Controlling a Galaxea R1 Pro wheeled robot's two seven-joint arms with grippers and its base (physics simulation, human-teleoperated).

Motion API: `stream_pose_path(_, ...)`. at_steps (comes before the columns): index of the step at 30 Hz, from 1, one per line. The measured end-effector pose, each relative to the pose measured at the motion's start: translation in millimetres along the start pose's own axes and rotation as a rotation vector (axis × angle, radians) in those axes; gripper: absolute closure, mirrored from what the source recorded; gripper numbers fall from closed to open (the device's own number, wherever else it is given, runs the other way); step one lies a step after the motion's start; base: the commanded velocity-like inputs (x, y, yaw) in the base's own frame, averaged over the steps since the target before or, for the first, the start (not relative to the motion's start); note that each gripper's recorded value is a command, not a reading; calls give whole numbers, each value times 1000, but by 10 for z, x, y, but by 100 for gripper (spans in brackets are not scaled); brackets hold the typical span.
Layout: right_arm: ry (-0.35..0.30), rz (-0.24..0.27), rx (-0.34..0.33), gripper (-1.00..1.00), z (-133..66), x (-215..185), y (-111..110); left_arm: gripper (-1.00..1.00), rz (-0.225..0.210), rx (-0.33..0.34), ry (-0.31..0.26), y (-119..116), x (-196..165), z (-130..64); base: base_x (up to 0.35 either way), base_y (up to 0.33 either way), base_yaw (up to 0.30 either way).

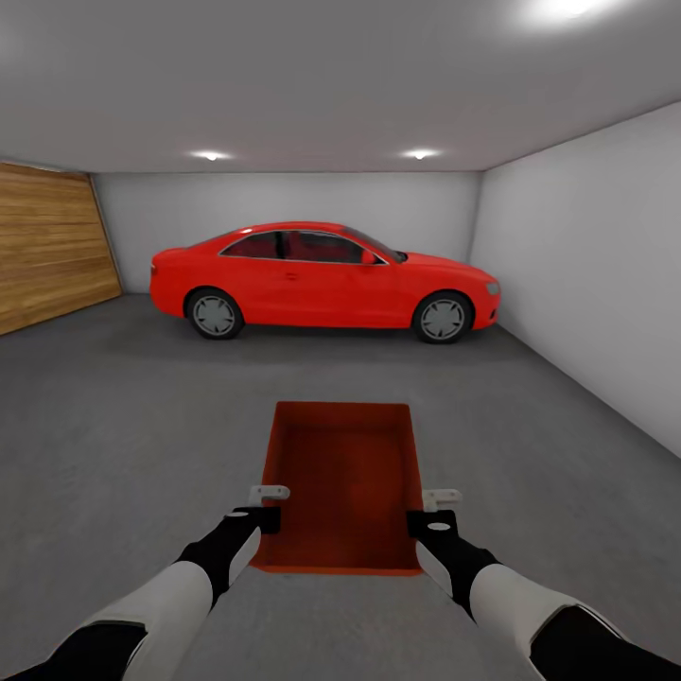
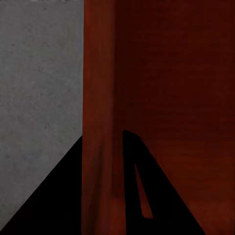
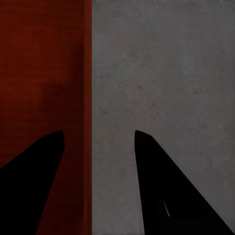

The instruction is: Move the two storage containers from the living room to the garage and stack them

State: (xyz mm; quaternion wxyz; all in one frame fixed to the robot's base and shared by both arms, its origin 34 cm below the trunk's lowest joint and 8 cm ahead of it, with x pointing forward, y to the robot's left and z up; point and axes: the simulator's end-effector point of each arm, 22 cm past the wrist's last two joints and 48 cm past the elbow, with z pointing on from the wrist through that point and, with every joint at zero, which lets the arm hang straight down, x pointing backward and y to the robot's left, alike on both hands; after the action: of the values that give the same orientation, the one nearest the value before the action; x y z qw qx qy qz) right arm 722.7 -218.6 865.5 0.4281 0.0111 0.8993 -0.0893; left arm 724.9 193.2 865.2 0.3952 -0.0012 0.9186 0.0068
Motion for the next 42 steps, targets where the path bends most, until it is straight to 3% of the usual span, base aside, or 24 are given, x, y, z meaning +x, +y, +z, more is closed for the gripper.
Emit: stream_pose_path(42, 0, -1, 0, 100, 0, -2, 0, 100, -1, 0, 0, 0, 1, 0, 321, 0, 0)
